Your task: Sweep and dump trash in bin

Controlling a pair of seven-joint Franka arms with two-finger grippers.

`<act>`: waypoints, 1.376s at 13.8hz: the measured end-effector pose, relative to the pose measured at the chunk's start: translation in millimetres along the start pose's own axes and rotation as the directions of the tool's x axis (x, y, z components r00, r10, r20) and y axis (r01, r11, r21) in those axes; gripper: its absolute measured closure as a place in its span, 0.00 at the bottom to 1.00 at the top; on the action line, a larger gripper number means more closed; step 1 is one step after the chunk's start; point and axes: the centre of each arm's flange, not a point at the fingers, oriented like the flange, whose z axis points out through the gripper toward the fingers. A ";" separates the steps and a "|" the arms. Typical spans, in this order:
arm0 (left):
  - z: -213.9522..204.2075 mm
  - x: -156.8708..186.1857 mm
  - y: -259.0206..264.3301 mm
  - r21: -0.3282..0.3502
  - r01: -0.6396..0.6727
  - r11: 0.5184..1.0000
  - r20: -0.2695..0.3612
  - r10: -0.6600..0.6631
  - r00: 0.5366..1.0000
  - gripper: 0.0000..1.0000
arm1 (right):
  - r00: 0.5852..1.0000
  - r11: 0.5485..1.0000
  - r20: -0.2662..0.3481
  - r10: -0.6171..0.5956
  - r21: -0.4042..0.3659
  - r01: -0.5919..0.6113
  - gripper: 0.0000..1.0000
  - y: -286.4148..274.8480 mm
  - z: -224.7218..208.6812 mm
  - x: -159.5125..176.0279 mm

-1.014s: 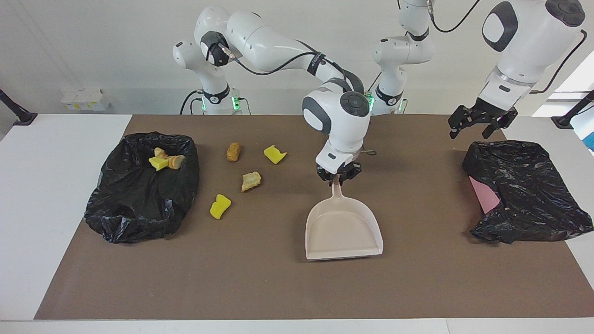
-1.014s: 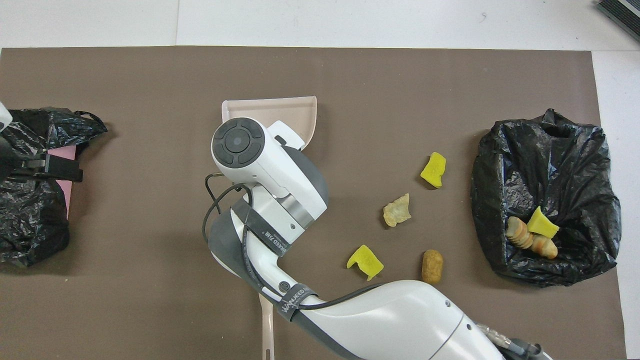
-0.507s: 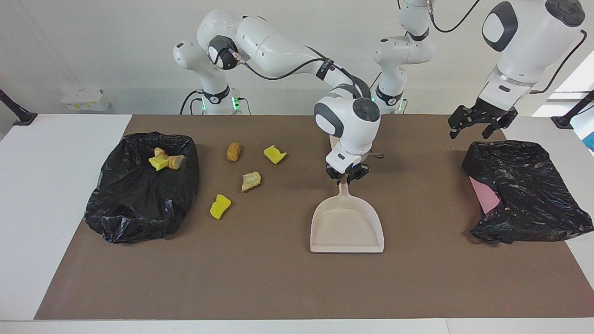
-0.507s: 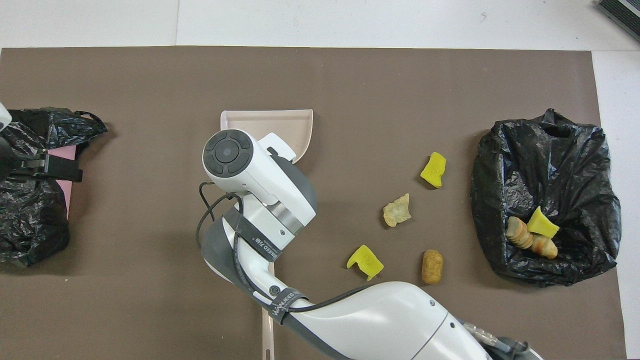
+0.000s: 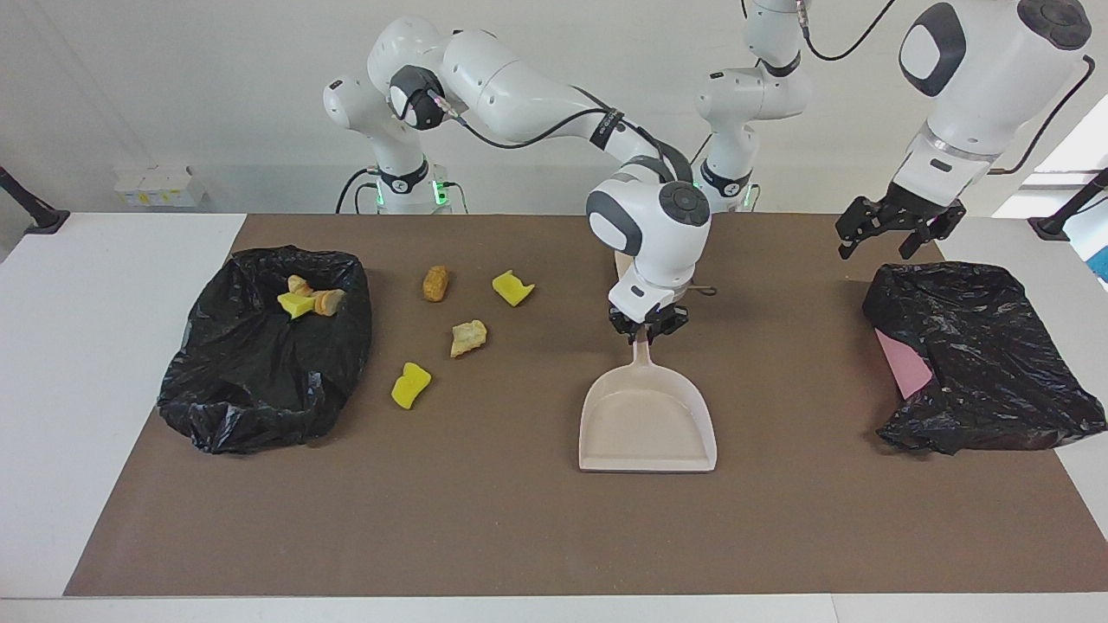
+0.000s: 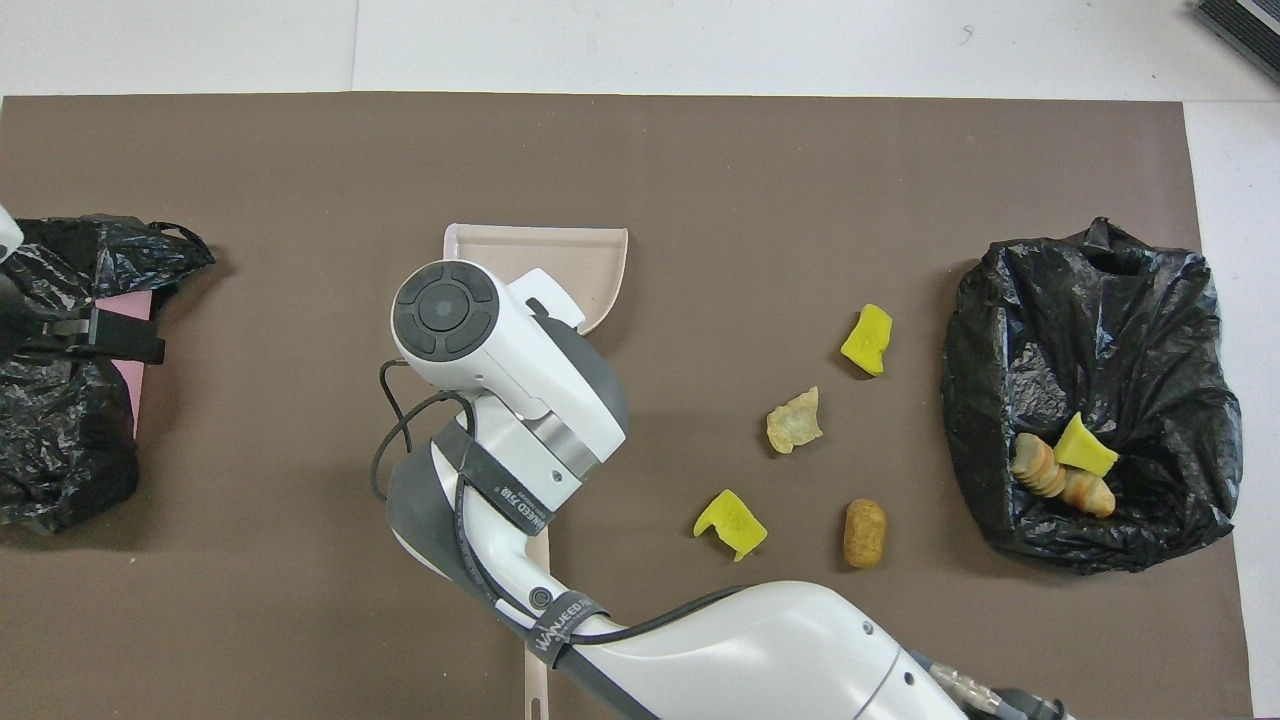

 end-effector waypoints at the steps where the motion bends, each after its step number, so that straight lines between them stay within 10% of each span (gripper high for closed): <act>1: 0.0 0.0 0.0 0.000 0.000 1.000 0.000 0.000 1.000 0.00 | 1.000 1.000 0.006 0.006 0.009 -0.006 0.17 2.8 -13.8 -4.1; 4: 0.0 0.0 0.0 0.000 0.000 1.000 0.000 0.000 1.000 0.00 | 1.000 1.000 0.028 0.006 0.005 -0.006 0.00 -1.9 -33.9 -42.1; 19: -0.2 0.1 0.2 0.000 0.000 1.000 -0.001 0.000 1.000 0.00 | 0.990 0.999 0.132 -0.049 -0.013 0.051 0.00 43.3 48.7 -283.0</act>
